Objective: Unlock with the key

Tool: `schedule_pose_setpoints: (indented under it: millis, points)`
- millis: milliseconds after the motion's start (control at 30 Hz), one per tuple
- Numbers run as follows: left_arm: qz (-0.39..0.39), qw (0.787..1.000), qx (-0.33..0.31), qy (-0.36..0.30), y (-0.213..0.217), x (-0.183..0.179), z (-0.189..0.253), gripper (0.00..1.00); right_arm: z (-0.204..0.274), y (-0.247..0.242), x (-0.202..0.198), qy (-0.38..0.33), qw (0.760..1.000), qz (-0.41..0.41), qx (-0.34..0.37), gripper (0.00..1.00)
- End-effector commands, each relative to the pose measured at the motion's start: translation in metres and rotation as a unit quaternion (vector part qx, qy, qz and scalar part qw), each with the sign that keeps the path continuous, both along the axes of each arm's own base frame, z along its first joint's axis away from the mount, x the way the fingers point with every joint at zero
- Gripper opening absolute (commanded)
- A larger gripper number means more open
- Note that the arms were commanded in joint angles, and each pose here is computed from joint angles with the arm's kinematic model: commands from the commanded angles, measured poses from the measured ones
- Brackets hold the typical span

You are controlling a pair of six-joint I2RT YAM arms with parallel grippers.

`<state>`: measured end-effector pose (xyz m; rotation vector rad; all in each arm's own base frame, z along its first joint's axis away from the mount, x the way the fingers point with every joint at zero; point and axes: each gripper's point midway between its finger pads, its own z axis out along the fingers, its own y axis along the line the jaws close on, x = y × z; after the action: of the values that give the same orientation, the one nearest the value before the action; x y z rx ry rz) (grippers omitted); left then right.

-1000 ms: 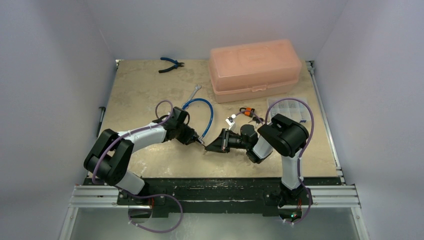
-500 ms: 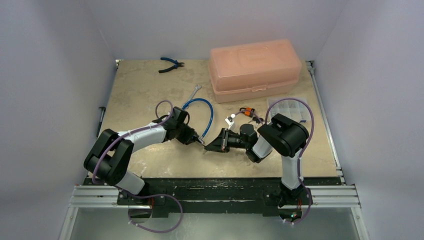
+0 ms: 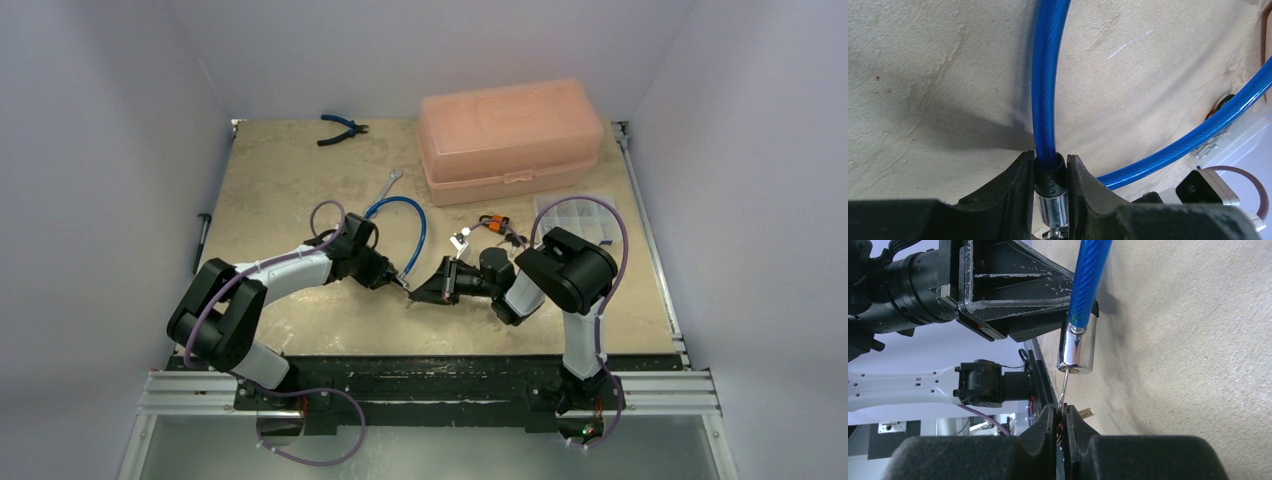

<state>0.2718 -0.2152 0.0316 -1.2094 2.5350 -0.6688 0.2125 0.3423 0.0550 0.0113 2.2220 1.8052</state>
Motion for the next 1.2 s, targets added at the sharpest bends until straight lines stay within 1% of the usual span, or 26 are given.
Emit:
schedule_pose_setpoints:
  millis: [0,533,767,1167]
  points:
    - [-0.011,0.998,-0.047,-0.043,-0.016,0.015,0.037,0.0,0.014,0.007,0.008,-0.043,0.999,0.004,0.013,0.0]
    - [-0.018,0.998,-0.047,-0.046,-0.017,0.015,0.041,0.0,0.023,0.011,0.01,-0.052,0.998,0.016,0.016,0.0]
    - [-0.021,0.998,-0.042,-0.044,-0.017,0.015,0.038,0.0,0.024,0.015,0.014,-0.044,0.999,0.019,0.008,0.0]
    - [-0.032,0.997,-0.048,-0.047,-0.021,0.016,0.044,0.0,0.028,0.02,0.017,-0.066,0.997,0.037,-0.002,0.0]
